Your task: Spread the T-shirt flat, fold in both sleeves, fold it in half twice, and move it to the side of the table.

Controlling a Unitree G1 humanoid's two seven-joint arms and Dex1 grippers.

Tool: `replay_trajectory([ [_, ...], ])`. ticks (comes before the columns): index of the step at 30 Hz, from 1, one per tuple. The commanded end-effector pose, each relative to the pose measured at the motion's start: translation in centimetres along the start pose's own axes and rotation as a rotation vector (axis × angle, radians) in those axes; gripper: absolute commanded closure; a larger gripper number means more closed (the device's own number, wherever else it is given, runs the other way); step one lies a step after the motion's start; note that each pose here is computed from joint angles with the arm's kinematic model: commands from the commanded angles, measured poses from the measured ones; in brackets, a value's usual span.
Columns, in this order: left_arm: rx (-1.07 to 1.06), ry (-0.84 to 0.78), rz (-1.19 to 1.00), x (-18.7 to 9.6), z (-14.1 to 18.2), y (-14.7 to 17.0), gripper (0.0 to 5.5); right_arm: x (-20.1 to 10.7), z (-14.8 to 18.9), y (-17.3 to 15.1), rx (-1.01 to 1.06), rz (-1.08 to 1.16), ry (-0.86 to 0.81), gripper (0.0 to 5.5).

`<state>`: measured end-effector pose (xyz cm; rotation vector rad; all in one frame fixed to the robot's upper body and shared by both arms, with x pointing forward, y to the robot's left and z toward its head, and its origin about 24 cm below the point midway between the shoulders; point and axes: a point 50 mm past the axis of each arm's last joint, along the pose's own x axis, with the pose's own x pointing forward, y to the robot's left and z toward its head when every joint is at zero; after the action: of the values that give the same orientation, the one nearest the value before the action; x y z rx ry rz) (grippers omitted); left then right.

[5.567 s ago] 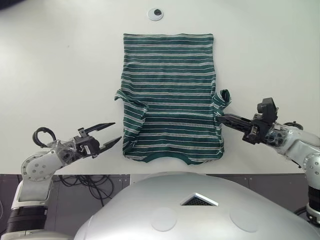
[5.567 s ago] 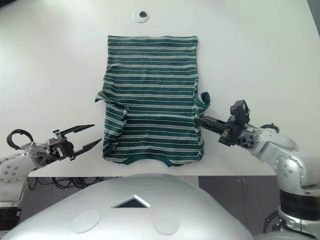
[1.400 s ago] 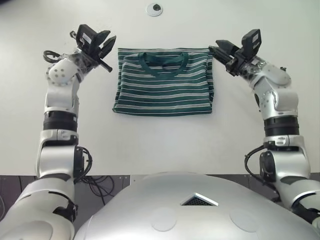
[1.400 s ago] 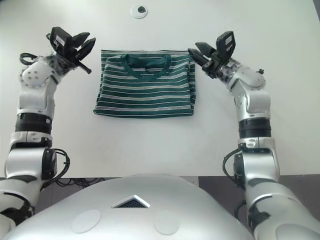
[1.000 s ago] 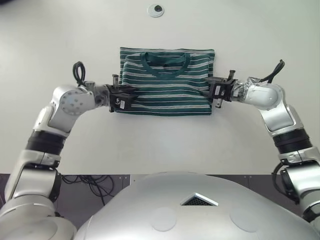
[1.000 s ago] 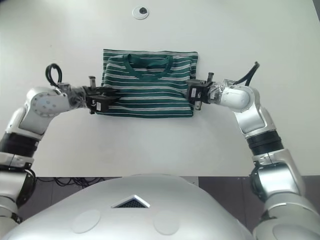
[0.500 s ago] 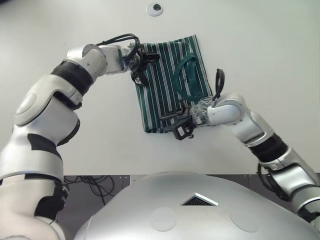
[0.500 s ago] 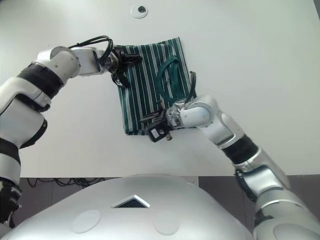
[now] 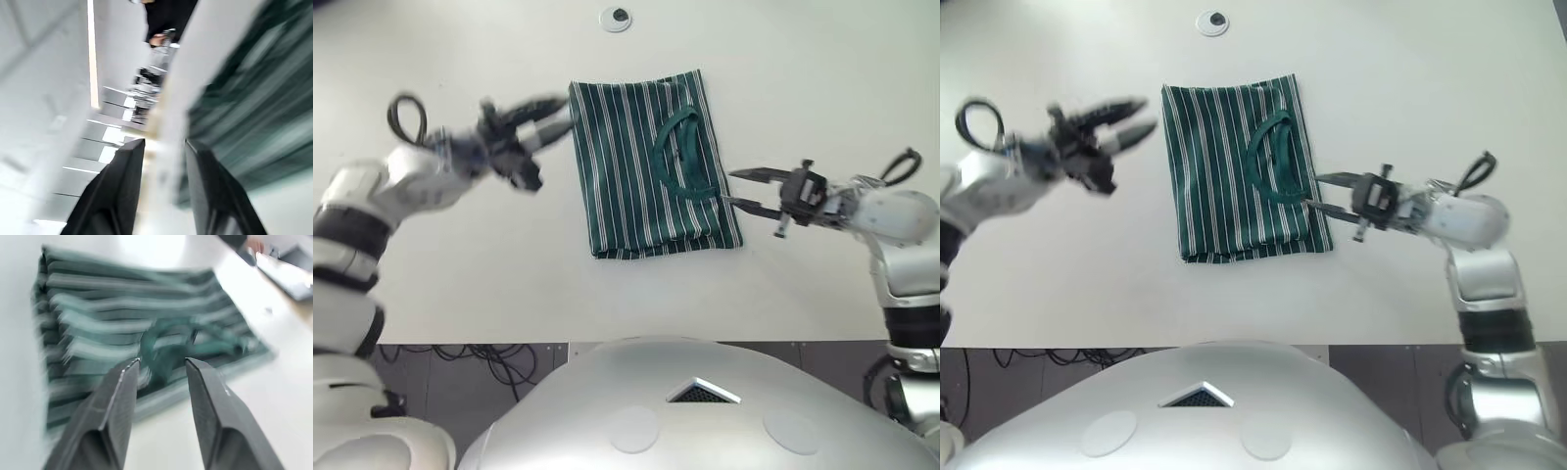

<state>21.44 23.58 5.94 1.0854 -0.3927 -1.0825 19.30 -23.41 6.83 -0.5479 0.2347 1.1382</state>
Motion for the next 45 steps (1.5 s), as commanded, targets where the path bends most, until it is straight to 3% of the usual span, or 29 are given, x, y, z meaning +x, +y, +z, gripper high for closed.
replay_trajectory([
  [1, -0.155, 0.083, -0.226, -3.3, 1.5, -3.6, 3.45, -2.0, -1.5, 1.7, -0.025, 0.037, 0.088, 3.01],
  [4, -0.153, 0.108, -0.234, -2.7, 1.6, -4.6, 3.12, -1.1, -2.4, 2.2, -0.125, 0.054, 0.123, 2.66],
  [13, -0.024, 0.030, -0.262, -0.1, 2.4, -6.5, 3.12, 3.4, -3.1, 4.1, -0.276, 0.136, 0.055, 2.66],
  [20, -0.052, -0.062, -0.284, 1.4, 3.5, -7.4, 3.31, 4.9, -2.7, 4.4, -0.305, 0.175, 0.023, 2.64],
  [35, -0.041, -0.081, -0.327, 1.9, 3.7, -8.1, 5.24, 4.9, -2.8, 4.3, -0.306, 0.176, 0.047, 5.37],
  [37, -0.067, -0.085, -0.336, 1.8, 3.8, -8.2, 5.44, 4.9, -2.7, 4.4, -0.290, 0.180, 0.040, 5.48],
  [39, -0.200, -0.086, -0.352, 1.5, 4.4, -8.4, 5.50, 4.5, -2.2, 4.8, -0.186, 0.201, 0.007, 5.48],
  [42, -0.696, -0.090, -0.475, 0.1, 6.5, -7.4, 5.50, 1.9, 0.4, 6.9, 0.168, 0.410, -0.140, 5.48],
  [45, -0.981, -0.186, -0.612, -1.2, 8.2, -5.2, 5.50, -1.1, 1.9, 8.3, 0.340, 0.636, -0.183, 5.48],
])
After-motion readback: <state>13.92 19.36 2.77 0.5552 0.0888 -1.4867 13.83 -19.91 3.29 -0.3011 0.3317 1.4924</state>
